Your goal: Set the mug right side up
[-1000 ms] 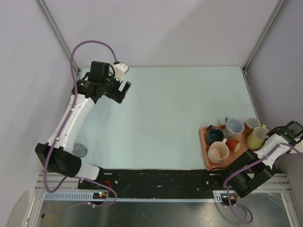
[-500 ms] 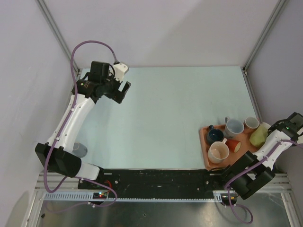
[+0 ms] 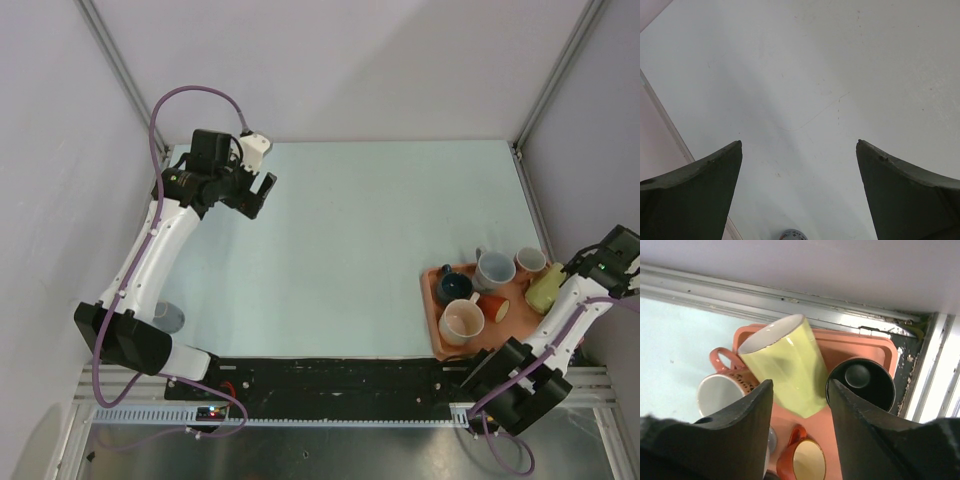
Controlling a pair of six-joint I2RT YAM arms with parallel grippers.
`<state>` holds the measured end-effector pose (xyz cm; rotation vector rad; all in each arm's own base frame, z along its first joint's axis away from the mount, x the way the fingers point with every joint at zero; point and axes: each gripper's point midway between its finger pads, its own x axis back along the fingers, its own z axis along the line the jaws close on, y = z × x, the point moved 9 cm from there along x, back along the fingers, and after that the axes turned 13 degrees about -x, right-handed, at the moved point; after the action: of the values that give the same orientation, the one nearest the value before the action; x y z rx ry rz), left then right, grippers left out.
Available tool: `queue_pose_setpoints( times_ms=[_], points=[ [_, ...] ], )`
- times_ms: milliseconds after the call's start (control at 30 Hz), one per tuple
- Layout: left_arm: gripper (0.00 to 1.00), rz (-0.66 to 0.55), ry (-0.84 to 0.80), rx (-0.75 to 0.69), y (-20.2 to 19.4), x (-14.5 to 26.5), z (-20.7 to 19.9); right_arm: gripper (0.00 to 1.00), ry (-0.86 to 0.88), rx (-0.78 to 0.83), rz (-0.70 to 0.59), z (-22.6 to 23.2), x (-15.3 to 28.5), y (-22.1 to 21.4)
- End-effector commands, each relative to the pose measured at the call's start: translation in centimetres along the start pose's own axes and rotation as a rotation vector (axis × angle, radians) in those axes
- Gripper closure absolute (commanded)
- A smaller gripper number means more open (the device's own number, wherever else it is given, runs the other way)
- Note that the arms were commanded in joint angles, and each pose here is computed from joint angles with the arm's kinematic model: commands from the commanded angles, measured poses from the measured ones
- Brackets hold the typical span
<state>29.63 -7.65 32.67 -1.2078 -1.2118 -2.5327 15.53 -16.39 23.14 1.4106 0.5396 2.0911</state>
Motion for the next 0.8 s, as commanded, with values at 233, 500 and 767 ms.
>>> queue_pose_setpoints(
  times_ms=[233, 500, 767],
  points=[
    [0.02, -0.015, -0.01, -0.029, 0.1, 0.0, 0.0, 0.07, 0.206, 0.557, 0.065, 7.1, 1.3, -0.3],
    [0.02, 0.016, -0.012, -0.044, -0.5, -0.5, -0.2, 0.02, 0.17, 0.553, 0.311, 7.9, -1.7, 0.8],
    [0.02, 0.025, -0.02, -0.046, -0.5, -1.0, -0.1, 0.17, 0.16, 0.517, 0.457, 8.1, -4.9, 1.0]
  ],
)
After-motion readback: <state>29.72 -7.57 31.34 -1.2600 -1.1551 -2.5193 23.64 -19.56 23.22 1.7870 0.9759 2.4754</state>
